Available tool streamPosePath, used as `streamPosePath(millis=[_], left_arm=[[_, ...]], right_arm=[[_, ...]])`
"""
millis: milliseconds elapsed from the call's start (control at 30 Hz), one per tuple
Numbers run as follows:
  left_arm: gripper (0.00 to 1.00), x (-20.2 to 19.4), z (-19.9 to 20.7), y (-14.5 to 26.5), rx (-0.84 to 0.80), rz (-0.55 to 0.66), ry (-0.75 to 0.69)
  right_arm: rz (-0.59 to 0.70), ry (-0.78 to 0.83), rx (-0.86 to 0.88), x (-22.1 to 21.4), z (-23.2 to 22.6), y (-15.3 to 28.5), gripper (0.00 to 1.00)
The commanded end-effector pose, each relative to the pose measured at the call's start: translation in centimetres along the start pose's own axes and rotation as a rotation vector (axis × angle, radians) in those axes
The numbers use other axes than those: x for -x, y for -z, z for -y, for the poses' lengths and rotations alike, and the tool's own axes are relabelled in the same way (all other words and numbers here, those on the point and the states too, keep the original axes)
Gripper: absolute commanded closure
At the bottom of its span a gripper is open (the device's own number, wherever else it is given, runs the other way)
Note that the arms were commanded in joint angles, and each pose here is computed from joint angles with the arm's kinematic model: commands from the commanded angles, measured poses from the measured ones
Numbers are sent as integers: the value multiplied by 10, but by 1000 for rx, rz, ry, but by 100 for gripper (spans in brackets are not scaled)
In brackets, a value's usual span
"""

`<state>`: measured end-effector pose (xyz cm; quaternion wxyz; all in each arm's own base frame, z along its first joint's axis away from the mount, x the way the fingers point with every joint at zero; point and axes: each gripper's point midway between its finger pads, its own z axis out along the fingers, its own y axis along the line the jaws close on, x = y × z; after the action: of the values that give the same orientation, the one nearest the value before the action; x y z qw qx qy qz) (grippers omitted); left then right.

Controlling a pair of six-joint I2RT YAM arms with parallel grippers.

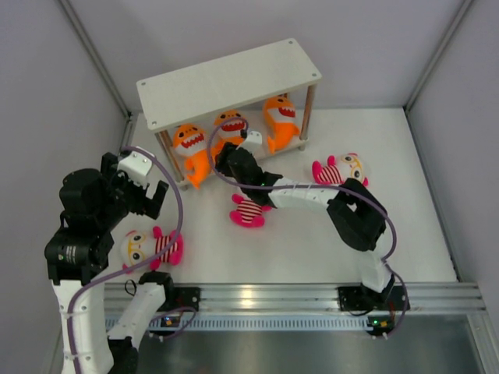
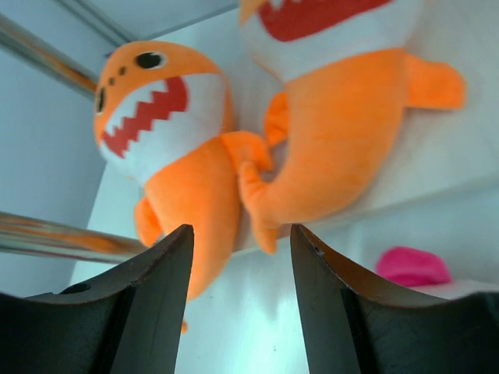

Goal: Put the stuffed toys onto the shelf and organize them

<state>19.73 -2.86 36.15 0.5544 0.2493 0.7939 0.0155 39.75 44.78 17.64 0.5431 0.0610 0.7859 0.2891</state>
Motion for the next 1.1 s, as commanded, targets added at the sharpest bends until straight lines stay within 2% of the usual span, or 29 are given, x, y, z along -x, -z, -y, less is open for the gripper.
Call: streamPosePath(millis=[0, 267, 400, 433, 600, 800, 900, 1067], left_arm=[[1, 5, 1, 0, -3, 30, -10], [1, 4, -2, 1, 10, 23, -11], [1, 3, -2, -1, 10, 16, -16], [1, 4, -2, -1, 8, 18, -16], [1, 5, -2, -2, 1, 18, -6], [1, 4, -3, -4, 5, 12, -9], [1, 4, -3, -3, 6, 13, -10], [1, 3, -3, -4, 7, 8, -12]], right_arm=[[136, -151, -20, 54, 12, 4, 47], [69, -231, -50, 32, 53, -30, 44], [74, -171, -105, 43, 70, -47, 43], [79, -172, -96, 52, 63, -51, 43], [39, -174, -119, 36, 72, -61, 41], [-12, -203, -62, 21, 63, -70, 41], [-15, -206, -52, 19, 61, -72, 45], [-8, -227, -61, 21, 67, -71, 69]])
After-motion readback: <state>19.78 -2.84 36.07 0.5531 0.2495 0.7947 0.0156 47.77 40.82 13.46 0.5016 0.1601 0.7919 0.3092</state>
